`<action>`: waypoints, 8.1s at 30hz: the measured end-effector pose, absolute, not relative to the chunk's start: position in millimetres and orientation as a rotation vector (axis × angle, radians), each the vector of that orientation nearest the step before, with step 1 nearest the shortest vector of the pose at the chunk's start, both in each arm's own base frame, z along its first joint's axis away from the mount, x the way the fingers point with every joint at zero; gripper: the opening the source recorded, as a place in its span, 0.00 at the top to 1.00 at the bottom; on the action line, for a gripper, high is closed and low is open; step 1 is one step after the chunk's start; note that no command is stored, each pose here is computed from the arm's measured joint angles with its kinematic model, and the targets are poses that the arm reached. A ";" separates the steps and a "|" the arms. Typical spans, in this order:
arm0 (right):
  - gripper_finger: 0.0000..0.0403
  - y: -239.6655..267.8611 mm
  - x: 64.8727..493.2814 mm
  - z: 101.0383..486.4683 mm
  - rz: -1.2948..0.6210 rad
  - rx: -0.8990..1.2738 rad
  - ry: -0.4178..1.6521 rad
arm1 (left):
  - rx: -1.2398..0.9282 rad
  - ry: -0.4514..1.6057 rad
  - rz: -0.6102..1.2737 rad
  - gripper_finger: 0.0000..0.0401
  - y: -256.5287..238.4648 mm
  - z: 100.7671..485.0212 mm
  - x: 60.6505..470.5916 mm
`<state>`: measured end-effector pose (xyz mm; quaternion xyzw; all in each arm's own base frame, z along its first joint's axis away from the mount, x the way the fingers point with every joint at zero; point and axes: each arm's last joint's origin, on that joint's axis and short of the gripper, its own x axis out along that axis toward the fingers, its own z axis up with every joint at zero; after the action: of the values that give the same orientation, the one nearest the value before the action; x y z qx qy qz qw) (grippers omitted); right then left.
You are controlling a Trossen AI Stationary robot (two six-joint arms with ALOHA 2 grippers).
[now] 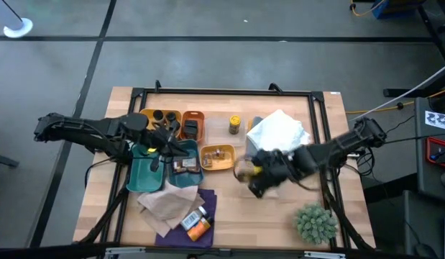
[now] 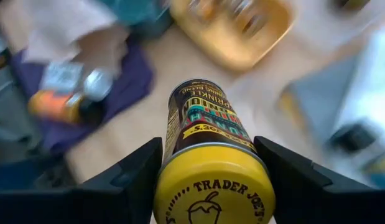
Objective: Sort spices by type
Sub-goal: Put the yellow spice bottle into the top transparent bin, then put the orange spice bottle into the top yellow bin
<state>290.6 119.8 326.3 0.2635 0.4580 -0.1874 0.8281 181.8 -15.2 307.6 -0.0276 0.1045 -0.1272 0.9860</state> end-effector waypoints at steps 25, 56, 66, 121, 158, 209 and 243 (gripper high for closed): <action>0.40 -53.7 355.0 284.3 -0.403 0.286 1.041 | 0.087 0.310 -0.091 0.99 -9.9 297.2 180.3; 0.38 -59.7 375.6 230.0 -0.374 0.131 1.239 | 0.030 0.340 -0.076 0.99 -9.7 294.5 179.5; 0.32 -59.6 375.6 230.4 -0.375 0.130 1.236 | 0.028 0.367 -0.075 0.99 -9.7 291.9 178.7; 0.29 97.6 387.2 324.1 -0.008 -0.050 1.015 | -0.294 0.381 -0.541 0.99 -104.6 263.4 230.7; 0.29 229.7 441.7 157.9 0.346 -0.192 0.902 | -0.273 0.462 -0.487 0.99 -103.4 255.3 228.0; 0.48 203.0 423.8 263.0 0.193 -0.265 1.294 | -0.228 0.435 -0.459 0.91 -100.2 256.1 229.8; 0.48 142.3 425.5 267.0 -0.012 -0.167 1.482 | -0.086 0.525 -0.089 0.40 -92.3 190.7 278.4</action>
<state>425.5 142.3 267.0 -0.0760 0.6741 -0.0053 0.7347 278.4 -92.3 190.7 -0.0423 0.2594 -0.0441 0.9638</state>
